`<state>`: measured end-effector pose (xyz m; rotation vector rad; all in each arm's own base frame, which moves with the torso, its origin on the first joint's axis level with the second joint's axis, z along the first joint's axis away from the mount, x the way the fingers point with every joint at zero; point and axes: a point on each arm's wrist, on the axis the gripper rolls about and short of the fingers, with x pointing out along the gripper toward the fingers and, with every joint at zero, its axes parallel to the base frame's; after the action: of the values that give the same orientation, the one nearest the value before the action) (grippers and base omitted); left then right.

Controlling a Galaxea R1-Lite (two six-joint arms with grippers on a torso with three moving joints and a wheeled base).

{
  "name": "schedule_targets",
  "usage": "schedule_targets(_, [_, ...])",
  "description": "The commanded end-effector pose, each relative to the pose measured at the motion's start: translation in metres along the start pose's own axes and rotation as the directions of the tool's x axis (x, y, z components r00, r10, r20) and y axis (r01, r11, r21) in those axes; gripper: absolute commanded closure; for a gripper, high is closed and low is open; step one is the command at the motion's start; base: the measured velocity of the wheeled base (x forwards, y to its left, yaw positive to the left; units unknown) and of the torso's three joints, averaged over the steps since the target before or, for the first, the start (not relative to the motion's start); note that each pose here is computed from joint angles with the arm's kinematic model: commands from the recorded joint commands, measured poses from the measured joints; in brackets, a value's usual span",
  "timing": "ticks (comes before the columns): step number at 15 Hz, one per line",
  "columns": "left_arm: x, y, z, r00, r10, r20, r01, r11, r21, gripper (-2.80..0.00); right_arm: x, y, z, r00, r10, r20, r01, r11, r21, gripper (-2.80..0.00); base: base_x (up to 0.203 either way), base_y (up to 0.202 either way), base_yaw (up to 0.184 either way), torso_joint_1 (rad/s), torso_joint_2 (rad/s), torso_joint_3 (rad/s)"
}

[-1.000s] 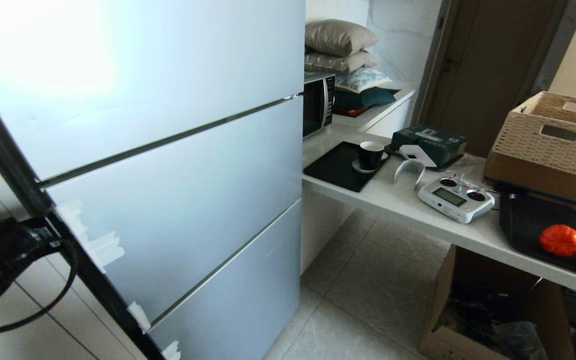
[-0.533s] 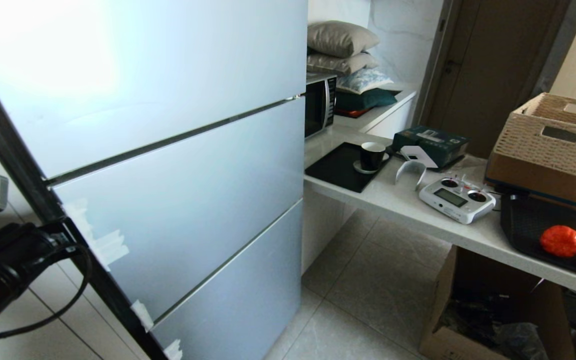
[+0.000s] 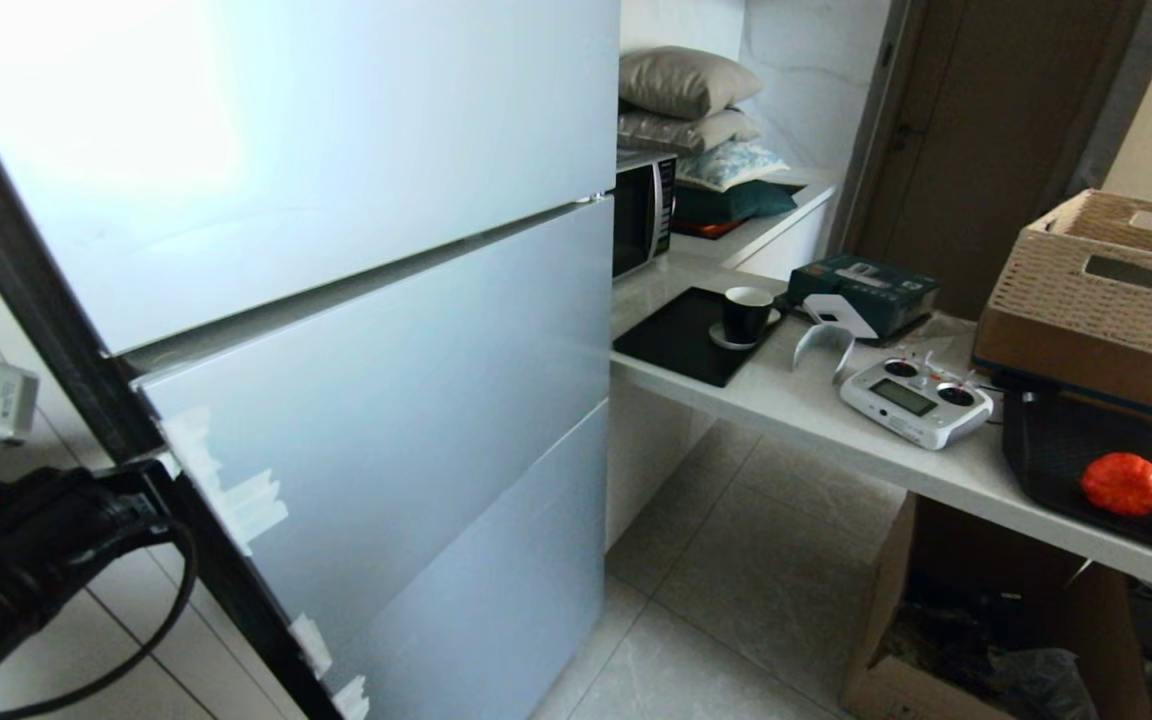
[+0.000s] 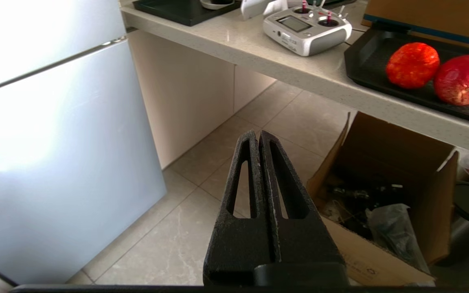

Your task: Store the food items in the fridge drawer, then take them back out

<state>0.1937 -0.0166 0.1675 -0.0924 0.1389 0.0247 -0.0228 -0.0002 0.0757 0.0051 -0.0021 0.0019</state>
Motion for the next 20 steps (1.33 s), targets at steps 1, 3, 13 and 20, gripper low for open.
schedule_targets(1, [-0.011,-0.004,0.001,0.999,-0.033,0.024,0.033,0.999,0.002,0.00,0.000,0.000,0.000,1.000,0.000,-0.002,0.000,1.000,-0.001,0.00,0.000,0.000,0.000,0.000,0.00,0.000])
schedule_targets(3, [-0.026,-0.013,0.001,0.994,-0.098,0.048,0.098,0.995,0.009,0.00,0.000,0.000,0.000,1.000,0.000,-0.001,0.000,1.000,-0.001,0.00,0.000,0.000,0.000,0.000,0.00,0.000])
schedule_targets(13, [-0.144,0.002,-0.021,0.912,-0.347,0.219,0.352,0.936,0.018,0.00,0.000,0.000,0.000,1.000,-0.002,0.000,0.002,1.000,-0.001,0.00,0.000,0.000,0.000,0.000,0.00,0.000])
schedule_targets(20, [-0.188,0.031,-0.057,0.989,-0.045,0.138,0.047,0.999,-0.009,0.00,0.000,0.000,0.000,1.000,0.000,-0.001,0.000,1.000,-0.001,0.00,0.000,0.000,0.000,0.000,0.00,0.000])
